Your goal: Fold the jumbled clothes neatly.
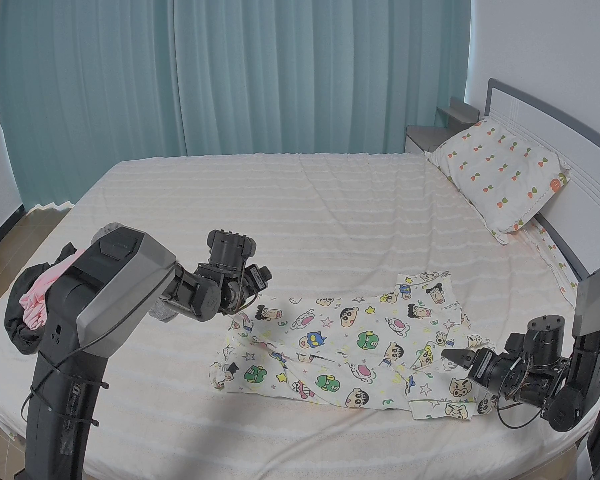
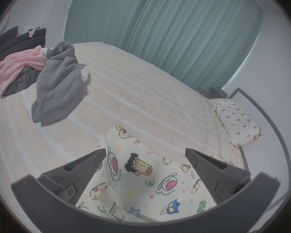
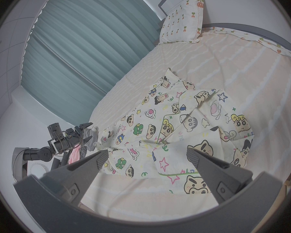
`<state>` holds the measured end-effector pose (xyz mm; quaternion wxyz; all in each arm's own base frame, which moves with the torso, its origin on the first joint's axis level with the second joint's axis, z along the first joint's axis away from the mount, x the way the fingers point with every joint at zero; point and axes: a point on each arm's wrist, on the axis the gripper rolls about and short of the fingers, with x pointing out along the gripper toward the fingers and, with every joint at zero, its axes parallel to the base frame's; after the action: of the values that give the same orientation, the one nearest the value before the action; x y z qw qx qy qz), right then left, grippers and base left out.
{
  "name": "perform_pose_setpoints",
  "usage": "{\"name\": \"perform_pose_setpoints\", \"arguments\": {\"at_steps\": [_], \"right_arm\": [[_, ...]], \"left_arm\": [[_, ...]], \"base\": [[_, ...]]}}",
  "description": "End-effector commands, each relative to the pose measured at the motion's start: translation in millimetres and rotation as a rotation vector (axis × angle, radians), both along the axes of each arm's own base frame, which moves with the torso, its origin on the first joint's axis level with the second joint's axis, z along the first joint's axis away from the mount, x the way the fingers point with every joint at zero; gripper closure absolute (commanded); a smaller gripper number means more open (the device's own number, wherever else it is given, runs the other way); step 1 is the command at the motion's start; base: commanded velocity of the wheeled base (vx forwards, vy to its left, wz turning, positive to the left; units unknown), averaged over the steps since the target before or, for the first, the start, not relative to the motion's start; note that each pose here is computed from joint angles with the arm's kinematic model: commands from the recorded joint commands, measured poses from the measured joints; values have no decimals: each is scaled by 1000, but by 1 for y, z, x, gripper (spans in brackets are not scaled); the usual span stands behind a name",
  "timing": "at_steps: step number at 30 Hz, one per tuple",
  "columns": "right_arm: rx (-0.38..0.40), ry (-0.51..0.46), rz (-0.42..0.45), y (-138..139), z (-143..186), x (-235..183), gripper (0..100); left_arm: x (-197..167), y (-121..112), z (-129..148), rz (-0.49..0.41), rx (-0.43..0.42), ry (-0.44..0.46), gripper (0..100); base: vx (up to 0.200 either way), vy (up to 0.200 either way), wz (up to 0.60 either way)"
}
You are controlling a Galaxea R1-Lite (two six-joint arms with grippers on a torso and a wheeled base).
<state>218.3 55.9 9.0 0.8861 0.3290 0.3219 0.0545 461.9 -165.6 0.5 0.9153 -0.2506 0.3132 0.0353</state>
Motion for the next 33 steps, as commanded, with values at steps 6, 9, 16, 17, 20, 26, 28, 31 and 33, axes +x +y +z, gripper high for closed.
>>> {"name": "perform_pose_setpoints", "arguments": {"at_steps": [6,9,16,17,20,26,28,31,33], "right_arm": [[4,3,0,-1,2,-3,0],[5,1,0,-1,2,-4,0],[8,-14,0,-1,3,-5,0],[9,-15,0,-1,4,-5,0],[9,-12,2,-1,4,-6,0],[10,-23,2,-1,7,-7,0],[10,-23,2,-1,7,-7,0],[10,-23,4,-1,7,-7,0],[9,-23,3,-1,7,-7,0]], "left_arm": [[-55,63,37,-245,-129,66,0],[-69,77,37,-333,-107,54,0],[-107,97,20,-638,5,51,0],[-108,97,20,-641,8,52,0],[-107,85,3,-700,39,75,0],[-98,69,-13,-740,38,88,0],[-98,65,-14,-749,39,85,0],[-95,54,-27,-773,43,99,0],[-92,52,-32,-773,48,104,0]], "base": [[0,0,0],[0,0,0],[0,0,0],[0,0,0],[0,0,0],[0,0,0],[0,0,0],[0,0,0],[0,0,0]]}}
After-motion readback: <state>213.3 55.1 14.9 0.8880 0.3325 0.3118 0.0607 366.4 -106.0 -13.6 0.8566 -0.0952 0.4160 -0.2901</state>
